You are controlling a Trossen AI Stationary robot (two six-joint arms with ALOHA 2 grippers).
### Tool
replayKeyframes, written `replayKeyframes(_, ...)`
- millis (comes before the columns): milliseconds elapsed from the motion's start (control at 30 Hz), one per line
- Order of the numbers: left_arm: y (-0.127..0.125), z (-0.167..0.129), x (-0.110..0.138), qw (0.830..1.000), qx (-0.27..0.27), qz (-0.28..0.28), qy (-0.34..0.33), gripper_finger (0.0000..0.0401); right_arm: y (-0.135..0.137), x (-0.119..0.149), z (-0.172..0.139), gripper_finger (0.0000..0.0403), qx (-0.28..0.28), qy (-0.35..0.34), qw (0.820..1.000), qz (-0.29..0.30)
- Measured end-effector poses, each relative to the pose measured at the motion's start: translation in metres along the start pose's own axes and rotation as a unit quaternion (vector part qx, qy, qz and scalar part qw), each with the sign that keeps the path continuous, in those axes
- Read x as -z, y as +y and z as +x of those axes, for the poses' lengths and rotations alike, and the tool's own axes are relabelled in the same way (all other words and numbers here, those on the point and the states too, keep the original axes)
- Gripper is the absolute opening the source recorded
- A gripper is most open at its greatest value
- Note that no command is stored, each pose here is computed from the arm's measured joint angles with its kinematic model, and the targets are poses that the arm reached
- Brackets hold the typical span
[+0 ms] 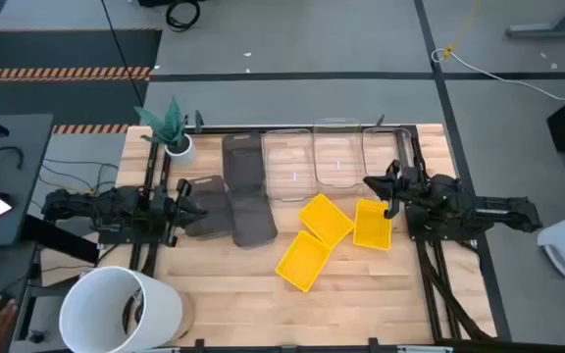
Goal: Stack baskets by color
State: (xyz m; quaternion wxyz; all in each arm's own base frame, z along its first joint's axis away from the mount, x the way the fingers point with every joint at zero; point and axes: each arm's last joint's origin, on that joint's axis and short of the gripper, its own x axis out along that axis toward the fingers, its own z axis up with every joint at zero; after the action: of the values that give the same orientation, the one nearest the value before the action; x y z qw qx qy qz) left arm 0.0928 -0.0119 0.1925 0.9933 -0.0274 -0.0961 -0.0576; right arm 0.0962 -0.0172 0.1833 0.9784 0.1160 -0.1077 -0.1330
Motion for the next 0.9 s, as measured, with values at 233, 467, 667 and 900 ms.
replayKeyframes(233, 0.0, 0.0, 0.0, 1.0, 0.0, 0.0, 0.0, 0.0038, 0.0, 0.0, 0.0, 0.0019, 0.0, 0.0, 1.0, 0.0)
replayKeyframes(467, 0.0, 0.0, 0.0, 1.0, 0.0, 0.0, 0.0, 0.0028, 0.0, 0.0, 0.0, 0.0019, 0.0, 0.0, 1.0, 0.0)
replayKeyframes(667, 0.0, 0.0, 0.0, 1.0, 0.0, 0.0, 0.0, 0.0033, 0.0, 0.0, 0.0, 0.0019, 0.0, 0.0, 1.0, 0.0)
replayKeyframes(900, 0.0, 0.0, 0.0, 1.0, 0.0, 0.0, 0.0, 0.0038, 0.0, 0.0001, 0.0, 0.0019, 0.0, 0.0, 1.0, 0.0)
